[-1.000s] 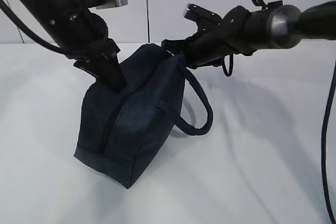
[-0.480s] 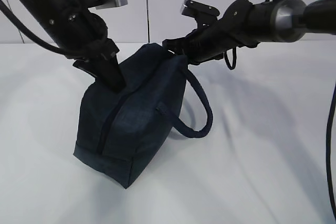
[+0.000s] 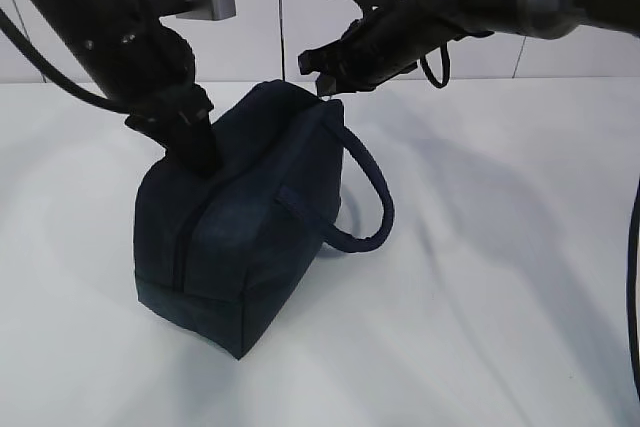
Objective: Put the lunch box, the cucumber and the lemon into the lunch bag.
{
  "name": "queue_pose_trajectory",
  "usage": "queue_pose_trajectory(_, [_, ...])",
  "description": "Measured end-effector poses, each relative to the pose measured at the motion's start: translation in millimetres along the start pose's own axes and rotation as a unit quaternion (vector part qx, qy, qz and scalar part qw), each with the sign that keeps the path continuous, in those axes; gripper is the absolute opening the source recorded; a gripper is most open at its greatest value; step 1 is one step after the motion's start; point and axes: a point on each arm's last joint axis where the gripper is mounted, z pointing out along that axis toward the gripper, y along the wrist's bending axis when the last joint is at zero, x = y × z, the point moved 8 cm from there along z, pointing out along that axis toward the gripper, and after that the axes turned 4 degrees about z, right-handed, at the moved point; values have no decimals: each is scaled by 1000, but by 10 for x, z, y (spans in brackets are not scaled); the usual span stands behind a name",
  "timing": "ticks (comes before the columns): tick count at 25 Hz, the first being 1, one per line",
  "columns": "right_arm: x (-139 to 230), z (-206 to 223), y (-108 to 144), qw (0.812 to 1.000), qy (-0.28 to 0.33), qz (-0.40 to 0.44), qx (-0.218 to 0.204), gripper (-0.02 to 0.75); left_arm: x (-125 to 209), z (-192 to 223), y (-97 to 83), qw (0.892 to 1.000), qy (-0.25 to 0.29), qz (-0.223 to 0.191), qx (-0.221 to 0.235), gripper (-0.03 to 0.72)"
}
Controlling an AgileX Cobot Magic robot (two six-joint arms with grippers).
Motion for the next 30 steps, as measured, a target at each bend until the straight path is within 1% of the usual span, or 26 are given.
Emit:
queue_pose_trajectory(3, [-74, -49, 34, 1000, -3, -10, -3, 83, 11, 0, 17, 1000, 3, 2, -5, 12])
queue_pose_trajectory(7, [-181, -106, 70, 1000, -14, -18, -5, 265, 17, -1, 26, 1000, 5, 4, -8, 34])
queue_pose_trajectory(9, [-223, -132, 81, 1000, -17, -24, -4, 352, 19, -1, 30, 1000, 6, 4, -9, 77])
queue_pose_trajectory(11, [-242, -165, 98, 999, -12, -33, -5, 396, 21, -1, 33, 1000, 6, 5, -10, 162])
queue_pose_trajectory(14, [-253, -260, 145, 998, 13, -56, -7, 417, 25, -3, 39, 1000, 7, 6, -12, 305])
queue_pose_trajectory(16, [-247, -368, 161, 996, 43, -77, -1, 423, 30, -3, 47, 1000, 9, -2, -14, 356])
queue_pose_trajectory(20, [-259, -634, 131, 992, 95, -82, 32, 424, 69, -8, 109, 999, 19, -33, -33, 394])
queue_pose_trajectory(22, [-310, -790, 104, 990, 106, -69, 57, 424, 93, -12, 150, 997, 25, -51, -46, 407])
queue_pose_trajectory(26, [-449, -964, 22, 989, 90, -49, 102, 424, 104, -60, 238, 992, 28, -93, -76, 412])
queue_pose_trajectory(28, [-450, -988, 0, 989, 91, -45, 111, 424, 51, -138, 271, 990, 18, -103, -91, 412])
queue_pose_trajectory(30, [-447, -1011, 4, 989, 92, -39, 112, 424, -13, -254, 263, 989, 1, -104, -101, 412])
